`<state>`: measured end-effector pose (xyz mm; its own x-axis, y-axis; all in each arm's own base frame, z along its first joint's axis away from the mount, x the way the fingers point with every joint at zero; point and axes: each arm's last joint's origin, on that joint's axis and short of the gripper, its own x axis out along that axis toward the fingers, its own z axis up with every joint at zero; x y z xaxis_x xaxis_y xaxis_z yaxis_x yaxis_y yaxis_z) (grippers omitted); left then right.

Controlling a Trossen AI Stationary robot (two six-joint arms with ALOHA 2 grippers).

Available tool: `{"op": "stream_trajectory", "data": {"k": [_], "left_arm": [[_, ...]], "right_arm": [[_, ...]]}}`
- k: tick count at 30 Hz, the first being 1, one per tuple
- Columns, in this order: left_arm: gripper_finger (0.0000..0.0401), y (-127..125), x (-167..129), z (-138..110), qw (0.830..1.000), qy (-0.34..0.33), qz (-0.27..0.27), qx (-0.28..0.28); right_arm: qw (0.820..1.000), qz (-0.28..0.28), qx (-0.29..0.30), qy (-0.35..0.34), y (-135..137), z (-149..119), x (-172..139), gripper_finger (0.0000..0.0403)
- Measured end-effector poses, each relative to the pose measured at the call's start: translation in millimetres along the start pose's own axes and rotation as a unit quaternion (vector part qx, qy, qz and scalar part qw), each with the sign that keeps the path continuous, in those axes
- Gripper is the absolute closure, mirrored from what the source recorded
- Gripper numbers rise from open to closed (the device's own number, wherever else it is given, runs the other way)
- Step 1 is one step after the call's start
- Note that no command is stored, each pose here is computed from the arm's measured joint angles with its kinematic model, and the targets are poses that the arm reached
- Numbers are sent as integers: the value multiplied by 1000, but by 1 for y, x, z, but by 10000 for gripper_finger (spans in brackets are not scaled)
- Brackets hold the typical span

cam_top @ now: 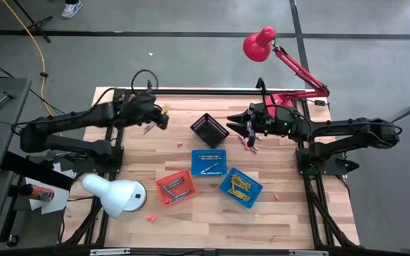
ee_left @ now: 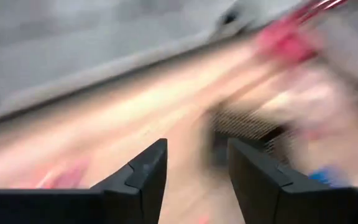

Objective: Sort crayons
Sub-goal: Put the white crayon into the left blue bin

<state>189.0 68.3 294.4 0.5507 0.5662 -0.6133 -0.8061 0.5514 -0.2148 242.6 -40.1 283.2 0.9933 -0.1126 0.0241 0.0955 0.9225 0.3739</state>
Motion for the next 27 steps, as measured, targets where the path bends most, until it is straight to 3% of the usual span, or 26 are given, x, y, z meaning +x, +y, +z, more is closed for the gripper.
{"op": "stream_trajectory", "data": {"k": [4, 9, 13, 20, 27], "left_arm": [[256, 30, 23, -19, 977, 177, 117, -27], [264, 53, 53, -53, 932, 321, 170, -12], [266, 62, 72, -66, 912, 369, 180, 13], [266, 75, 99, -61, 913, 368, 168, 40], [266, 89, 115, -66, 895, 422, 132, 59]], "right_arm": [[1000, -9, 0, 6, -1, -1, 0, 240], [1000, -22, 1, 11, -2, -3, 0, 240], [1000, -25, 2, 19, -3, -4, 0, 240], [999, -27, 5, 25, -3, -6, 0, 240], [999, -29, 5, 30, -4, -7, 0, 240]]}}
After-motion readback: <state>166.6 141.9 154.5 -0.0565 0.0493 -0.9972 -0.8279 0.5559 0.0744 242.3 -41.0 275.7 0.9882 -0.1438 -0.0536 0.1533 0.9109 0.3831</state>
